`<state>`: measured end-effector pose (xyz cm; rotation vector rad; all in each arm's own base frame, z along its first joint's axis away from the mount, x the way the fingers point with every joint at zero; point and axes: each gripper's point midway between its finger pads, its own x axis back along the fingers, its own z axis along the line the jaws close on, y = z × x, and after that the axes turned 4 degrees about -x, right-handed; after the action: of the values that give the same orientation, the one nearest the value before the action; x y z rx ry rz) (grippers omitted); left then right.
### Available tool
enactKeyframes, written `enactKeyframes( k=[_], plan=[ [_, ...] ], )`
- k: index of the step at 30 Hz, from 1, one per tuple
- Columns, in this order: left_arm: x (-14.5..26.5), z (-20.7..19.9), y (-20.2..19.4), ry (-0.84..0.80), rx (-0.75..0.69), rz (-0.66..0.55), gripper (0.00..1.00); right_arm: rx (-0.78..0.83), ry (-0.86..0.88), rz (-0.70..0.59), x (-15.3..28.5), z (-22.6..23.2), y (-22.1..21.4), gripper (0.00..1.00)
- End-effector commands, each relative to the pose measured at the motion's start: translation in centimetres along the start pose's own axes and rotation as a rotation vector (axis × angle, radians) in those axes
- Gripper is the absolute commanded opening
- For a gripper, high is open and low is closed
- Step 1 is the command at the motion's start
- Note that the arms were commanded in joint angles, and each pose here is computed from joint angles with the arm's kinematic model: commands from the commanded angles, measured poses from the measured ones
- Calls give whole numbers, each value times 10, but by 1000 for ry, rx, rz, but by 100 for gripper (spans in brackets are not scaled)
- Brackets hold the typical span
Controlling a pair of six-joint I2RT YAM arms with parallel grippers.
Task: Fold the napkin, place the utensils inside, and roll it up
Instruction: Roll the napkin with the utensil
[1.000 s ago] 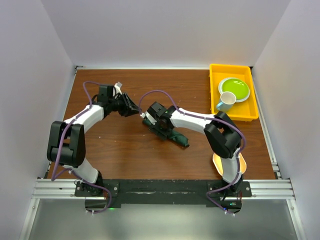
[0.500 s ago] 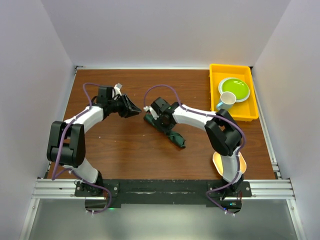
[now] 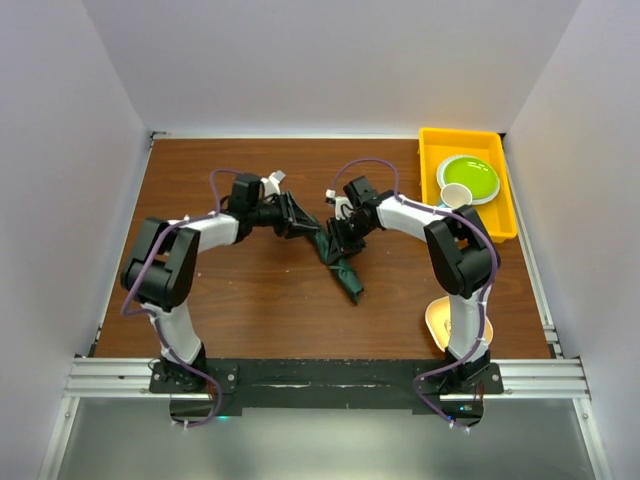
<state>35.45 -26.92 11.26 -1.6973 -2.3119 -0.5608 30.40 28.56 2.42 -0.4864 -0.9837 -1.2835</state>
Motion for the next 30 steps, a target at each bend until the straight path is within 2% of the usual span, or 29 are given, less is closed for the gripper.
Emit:
enactKeyframes(
  k=[1, 7, 13, 18, 25, 30],
  plan=[
    [-21, -24, -1, -127, -22, 17, 33, -112, 79, 17, -13, 9, -11, 23],
    [-37, -3, 4, -129, -3, 14, 21, -166, 3, -15, -15, -5, -12, 23],
    [-38, 16, 15, -125, 32, -24, 14, -174, -43, -57, -9, -10, -7, 23],
    [-24, 14, 23, -153, 36, -78, 13, -182, -49, -60, -8, -10, -8, 23],
    [5, -11, 33, -209, -14, -167, 13, -186, -46, -53, -10, -11, -7, 23],
    [-13, -11, 21, -219, 9, -106, 11, -173, -26, -48, -11, -6, -3, 24]
  ],
)
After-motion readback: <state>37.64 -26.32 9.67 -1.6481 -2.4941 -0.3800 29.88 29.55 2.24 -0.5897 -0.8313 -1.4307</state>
